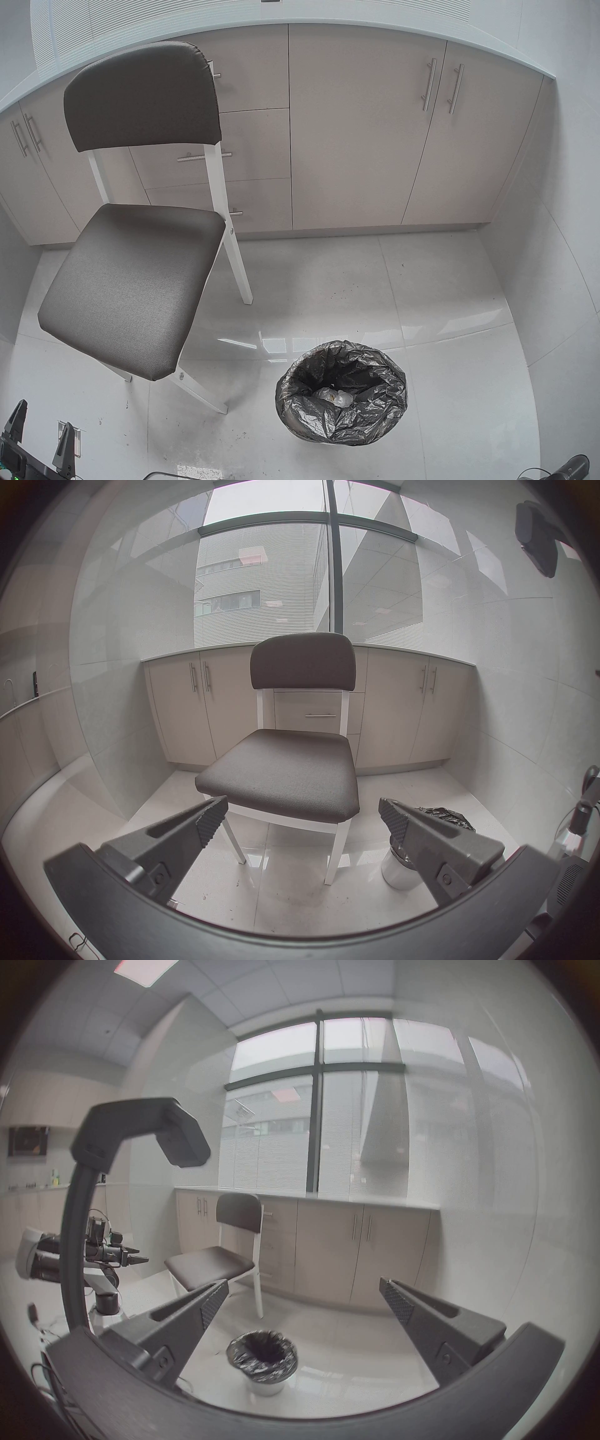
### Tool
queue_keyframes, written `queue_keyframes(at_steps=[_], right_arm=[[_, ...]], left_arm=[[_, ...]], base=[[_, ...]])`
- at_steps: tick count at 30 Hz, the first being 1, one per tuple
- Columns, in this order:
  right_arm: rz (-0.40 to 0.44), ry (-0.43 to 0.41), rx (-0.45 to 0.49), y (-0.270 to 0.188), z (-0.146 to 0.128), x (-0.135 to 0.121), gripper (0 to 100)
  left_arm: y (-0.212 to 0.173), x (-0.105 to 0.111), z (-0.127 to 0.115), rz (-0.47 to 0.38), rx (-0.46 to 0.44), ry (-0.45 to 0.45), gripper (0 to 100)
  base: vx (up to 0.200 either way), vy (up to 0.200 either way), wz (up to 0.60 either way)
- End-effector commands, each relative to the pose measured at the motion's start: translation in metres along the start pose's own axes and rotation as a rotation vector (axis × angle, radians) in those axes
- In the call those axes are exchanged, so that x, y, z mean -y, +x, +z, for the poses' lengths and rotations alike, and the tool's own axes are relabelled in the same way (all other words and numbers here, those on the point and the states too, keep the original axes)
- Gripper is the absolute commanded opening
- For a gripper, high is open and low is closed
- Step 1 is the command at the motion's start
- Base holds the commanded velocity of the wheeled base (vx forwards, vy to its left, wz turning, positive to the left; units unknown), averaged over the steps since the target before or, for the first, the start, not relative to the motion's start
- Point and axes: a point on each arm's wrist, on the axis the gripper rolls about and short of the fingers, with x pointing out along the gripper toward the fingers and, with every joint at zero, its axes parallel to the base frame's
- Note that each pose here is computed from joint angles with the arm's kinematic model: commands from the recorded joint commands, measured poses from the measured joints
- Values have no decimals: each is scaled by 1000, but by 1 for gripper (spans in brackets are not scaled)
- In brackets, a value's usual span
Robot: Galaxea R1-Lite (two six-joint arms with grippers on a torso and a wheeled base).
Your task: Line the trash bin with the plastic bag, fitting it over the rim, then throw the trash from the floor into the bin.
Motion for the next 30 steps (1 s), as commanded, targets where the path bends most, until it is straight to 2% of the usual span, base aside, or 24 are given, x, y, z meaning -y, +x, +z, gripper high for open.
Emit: queue_keyframes(at_steps=[1,3,5,6,7,10,13,17,19,21,26,27,28,30], right_arm=[[0,156,-117,28,-37,5,100],[-6,179,-128,37,-46,7,100],[-100,210,-128,65,-82,15,100],[-100,210,-128,65,-82,15,100],[-160,218,-116,81,-112,18,100],[-183,211,-99,93,-154,18,100],[-184,218,-125,93,-159,18,100],[-180,225,-210,91,-167,16,100],[-181,221,-213,91,-166,16,100],[-203,209,-217,91,-167,16,100],[-334,164,-234,90,-168,19,100],[-334,164,-234,90,-168,19,100],[-329,155,-284,89,-173,18,100],[-336,154,-281,89,-173,18,100]], left_arm=[[0,0,-5,0,-1,0,100],[0,0,-5,0,-1,0,100],[0,0,-5,0,-1,0,100],[0,0,-5,0,-1,0,100],[0,0,-5,0,-1,0,100],[0,0,-5,0,-1,0,100],[0,0,-5,0,-1,0,100],[0,0,-5,0,-1,0,100],[0,0,-5,0,-1,-2,100],[0,0,-5,0,-1,-2,100],[0,0,-4,0,0,-6,100],[0,0,-4,0,0,-6,100],[0,0,-4,0,0,-8,100],[0,0,-5,0,0,-8,100]], base=[[0,0,0],[0,0,0],[0,0,0],[0,0,0],[0,0,0],[0,0,0],[0,0,0],[0,0,0],[0,0,0],[0,0,0],[0,0,0],[0,0,0],[0,0,0],[0,0,0]])
